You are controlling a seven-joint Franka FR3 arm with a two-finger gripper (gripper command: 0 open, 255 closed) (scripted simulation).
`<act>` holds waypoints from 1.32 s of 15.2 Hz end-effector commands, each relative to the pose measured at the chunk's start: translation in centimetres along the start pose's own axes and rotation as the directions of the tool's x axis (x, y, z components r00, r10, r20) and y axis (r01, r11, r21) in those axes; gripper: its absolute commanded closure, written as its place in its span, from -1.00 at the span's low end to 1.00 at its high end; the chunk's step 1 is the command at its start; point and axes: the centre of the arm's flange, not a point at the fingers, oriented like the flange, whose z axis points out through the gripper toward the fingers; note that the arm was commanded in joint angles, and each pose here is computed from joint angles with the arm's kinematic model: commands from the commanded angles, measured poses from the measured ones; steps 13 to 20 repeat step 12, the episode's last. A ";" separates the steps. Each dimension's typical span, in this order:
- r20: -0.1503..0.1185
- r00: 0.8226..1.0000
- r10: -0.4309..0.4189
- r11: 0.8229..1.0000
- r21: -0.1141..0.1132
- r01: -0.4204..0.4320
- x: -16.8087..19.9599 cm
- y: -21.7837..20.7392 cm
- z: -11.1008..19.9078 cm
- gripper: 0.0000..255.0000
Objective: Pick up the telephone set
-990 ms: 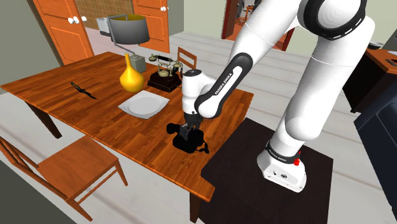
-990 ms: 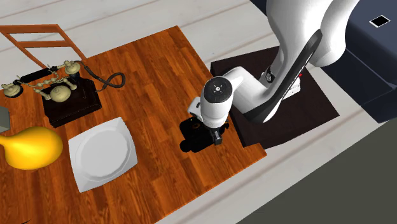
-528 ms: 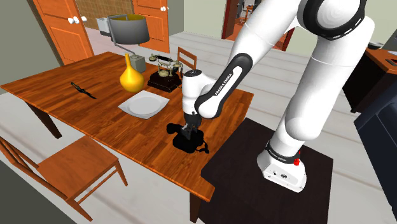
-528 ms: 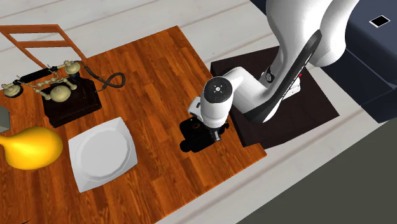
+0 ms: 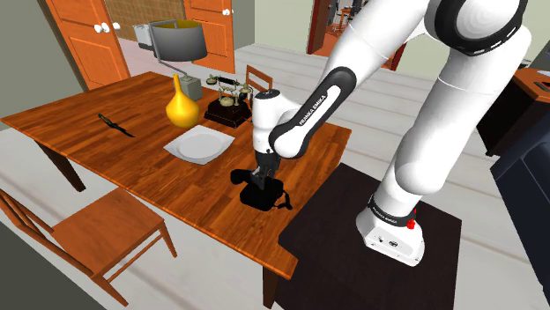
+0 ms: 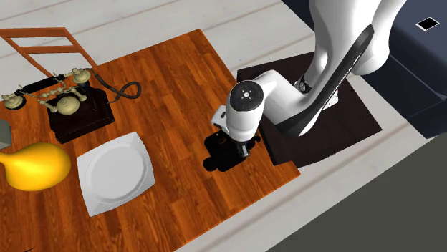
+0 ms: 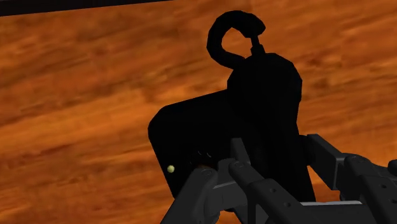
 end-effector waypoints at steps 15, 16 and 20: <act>-0.001 1.000 0.000 1.000 0.001 0.000 -0.2 0.0 -5.9 1.00; -0.001 1.000 0.000 1.000 0.001 0.000 -0.2 0.0 -5.9 1.00; -0.001 1.000 0.000 1.000 0.001 0.000 -0.2 0.0 -5.9 1.00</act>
